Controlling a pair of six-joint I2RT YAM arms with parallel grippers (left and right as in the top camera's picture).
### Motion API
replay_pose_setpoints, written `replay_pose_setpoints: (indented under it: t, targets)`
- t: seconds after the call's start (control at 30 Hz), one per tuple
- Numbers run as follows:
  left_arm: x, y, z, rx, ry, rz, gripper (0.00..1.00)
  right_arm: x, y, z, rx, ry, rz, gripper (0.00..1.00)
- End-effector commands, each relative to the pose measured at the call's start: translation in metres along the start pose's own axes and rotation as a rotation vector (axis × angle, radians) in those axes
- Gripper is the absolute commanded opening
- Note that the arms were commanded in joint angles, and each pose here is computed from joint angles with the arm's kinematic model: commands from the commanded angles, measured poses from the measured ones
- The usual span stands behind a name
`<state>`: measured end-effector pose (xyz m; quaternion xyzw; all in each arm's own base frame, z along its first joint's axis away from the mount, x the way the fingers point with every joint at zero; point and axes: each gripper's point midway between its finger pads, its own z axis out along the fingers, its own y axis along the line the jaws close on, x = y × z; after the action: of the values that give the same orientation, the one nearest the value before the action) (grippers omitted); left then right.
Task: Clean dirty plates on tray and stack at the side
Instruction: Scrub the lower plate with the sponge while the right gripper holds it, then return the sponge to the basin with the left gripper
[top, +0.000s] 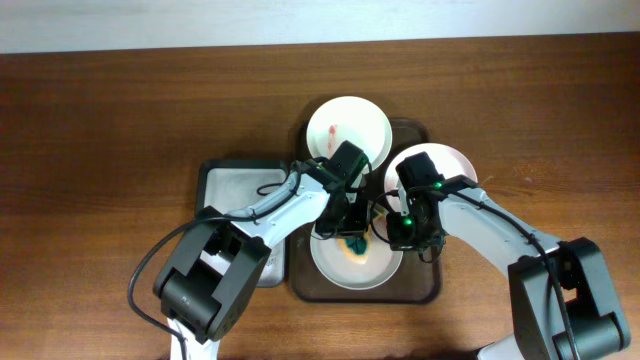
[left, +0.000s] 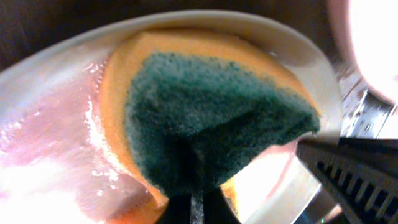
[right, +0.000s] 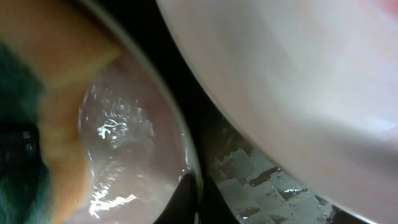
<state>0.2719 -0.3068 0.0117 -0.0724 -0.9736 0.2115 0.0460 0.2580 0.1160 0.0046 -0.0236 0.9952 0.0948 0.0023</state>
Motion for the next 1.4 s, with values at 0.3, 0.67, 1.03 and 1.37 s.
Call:
replay_pose_setpoints:
  t: [0.3, 0.67, 1.03, 1.37]
  targets:
    - [0.019, 0.121, -0.03, -0.371, 0.098, -0.184, 0.0, 0.003, 0.003, 0.005, 0.004, 0.01, -0.041, 0.04]
    - [0.0, 0.116, -0.182, -0.387, -0.318, -0.121, 0.0, 0.01, 0.001, -0.001, 0.013, 0.042, -0.007, 0.04]
    - [0.003, 0.201, -0.157, -0.466, -0.32, -0.252, 0.68, -0.021, -0.012, -0.106, 0.187, -0.289, -0.044, 0.04]
    - [0.0, 0.148, -0.23, -0.33, -0.485, -0.148, 1.0, -0.025, 0.02, -0.158, 0.664, -0.613, -0.295, 0.04]
